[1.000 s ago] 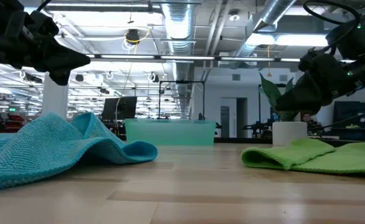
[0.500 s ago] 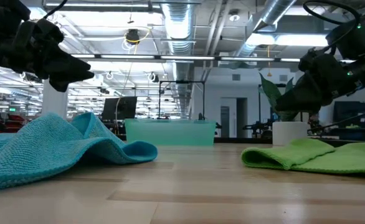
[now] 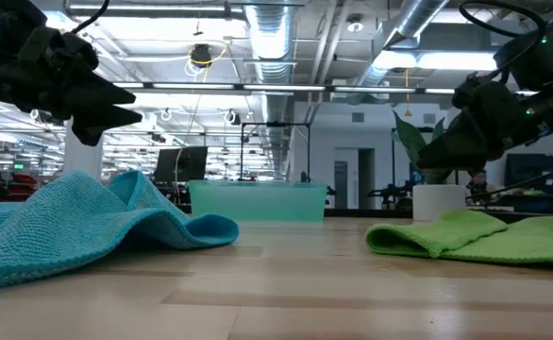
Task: Roll microfiber towels into tight, uniform cylinder then place into a basket
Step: Fold the blue microfiber cloth
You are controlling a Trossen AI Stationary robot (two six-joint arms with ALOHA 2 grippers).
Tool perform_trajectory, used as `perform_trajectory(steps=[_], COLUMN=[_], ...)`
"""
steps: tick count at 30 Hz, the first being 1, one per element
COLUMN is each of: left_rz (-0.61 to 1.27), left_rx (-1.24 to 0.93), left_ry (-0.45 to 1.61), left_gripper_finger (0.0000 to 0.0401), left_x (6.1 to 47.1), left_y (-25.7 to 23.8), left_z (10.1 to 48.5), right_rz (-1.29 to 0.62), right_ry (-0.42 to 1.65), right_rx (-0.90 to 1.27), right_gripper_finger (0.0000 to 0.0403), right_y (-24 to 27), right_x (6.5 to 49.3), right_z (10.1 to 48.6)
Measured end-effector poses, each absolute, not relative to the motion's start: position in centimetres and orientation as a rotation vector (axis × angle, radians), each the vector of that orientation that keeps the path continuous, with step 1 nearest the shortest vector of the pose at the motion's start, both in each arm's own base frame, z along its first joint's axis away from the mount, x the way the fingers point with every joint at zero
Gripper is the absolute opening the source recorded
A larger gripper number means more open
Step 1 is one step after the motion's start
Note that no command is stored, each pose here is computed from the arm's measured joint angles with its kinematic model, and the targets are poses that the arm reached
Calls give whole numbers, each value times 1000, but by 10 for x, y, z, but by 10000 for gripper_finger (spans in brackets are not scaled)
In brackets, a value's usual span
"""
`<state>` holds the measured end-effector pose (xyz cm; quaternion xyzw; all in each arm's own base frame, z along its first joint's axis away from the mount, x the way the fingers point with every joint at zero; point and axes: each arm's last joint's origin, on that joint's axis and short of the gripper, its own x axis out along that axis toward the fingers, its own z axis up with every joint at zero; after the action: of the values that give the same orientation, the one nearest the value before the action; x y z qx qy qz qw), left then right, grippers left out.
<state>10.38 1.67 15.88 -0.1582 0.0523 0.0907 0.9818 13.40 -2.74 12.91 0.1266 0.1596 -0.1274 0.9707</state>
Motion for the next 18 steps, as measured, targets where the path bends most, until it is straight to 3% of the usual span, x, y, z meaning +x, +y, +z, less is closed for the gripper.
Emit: perform_trajectory(steps=[18], left_rz=[78], left_rx=[-309], left_ry=[123], left_gripper_finger=[200], left_x=[105], left_y=[6], left_z=[159], right_rz=[-257], right_ry=[323], right_rx=[256], right_gripper_finger=[207], right_y=[-27], right_x=[134], right_z=[129])
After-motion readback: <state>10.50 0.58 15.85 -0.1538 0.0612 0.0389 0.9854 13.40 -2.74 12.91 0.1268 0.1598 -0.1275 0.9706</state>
